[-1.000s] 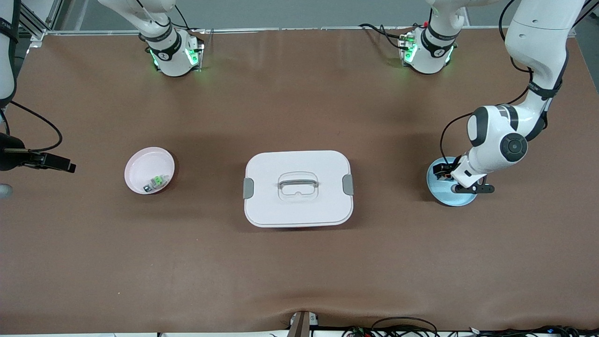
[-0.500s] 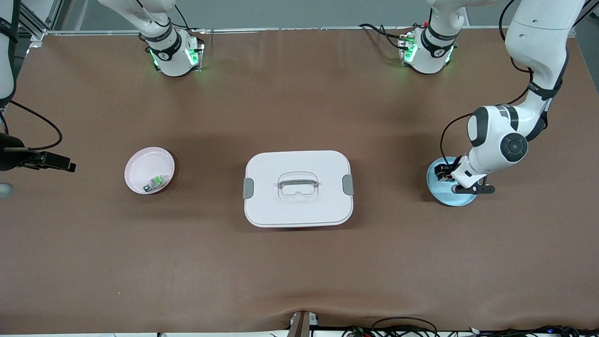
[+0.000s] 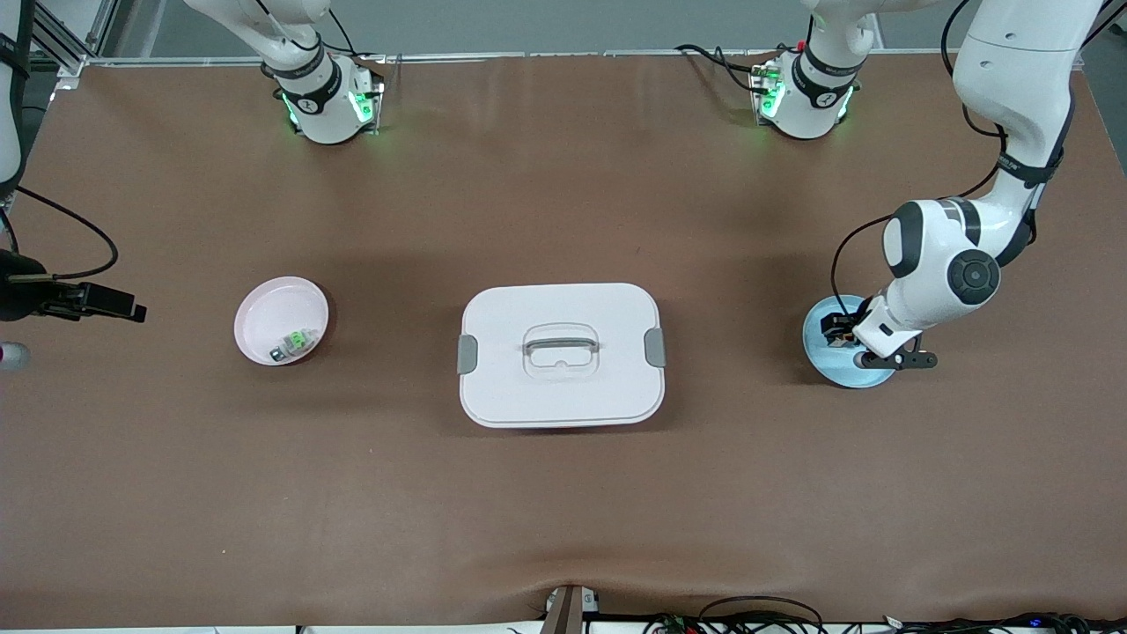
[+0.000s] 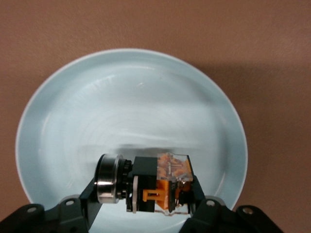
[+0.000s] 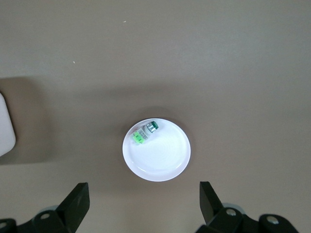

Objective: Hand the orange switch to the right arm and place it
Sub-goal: 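Close the left gripper on the orange switch, then lift the orange switch and carry it toward the box handle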

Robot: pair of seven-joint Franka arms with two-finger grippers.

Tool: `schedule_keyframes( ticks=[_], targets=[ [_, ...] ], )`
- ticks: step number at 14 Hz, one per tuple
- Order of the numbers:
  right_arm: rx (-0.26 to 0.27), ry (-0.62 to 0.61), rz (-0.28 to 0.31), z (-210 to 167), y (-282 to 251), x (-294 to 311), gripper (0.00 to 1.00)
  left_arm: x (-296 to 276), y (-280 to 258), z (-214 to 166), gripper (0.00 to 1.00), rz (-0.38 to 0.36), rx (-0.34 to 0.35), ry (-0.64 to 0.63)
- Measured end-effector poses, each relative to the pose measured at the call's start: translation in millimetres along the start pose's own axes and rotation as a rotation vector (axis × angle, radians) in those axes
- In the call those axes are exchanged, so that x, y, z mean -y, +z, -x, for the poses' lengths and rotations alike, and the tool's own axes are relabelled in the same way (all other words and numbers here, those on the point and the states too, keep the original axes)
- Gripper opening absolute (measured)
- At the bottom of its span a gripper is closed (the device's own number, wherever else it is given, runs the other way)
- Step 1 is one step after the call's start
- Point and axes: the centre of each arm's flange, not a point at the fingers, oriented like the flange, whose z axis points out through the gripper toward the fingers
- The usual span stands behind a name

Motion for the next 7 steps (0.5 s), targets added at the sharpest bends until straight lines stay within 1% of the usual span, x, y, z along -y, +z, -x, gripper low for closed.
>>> schedule_keyframes(
  ticks=[2,4,7],
  targets=[
    [0.002,0.006,-0.013,1,0,-3,1.0,0,-23,-2,0.73,-0.002,0.022,-0.031],
    [0.002,0.012,-0.015,1,0,-8,1.0,-5,-58,-1,0.73,0.006,0.073,-0.084],
    [0.002,0.016,-0.02,1,-1,-11,1.0,-20,-124,1,0.73,0.051,0.136,-0.148]
  ],
)
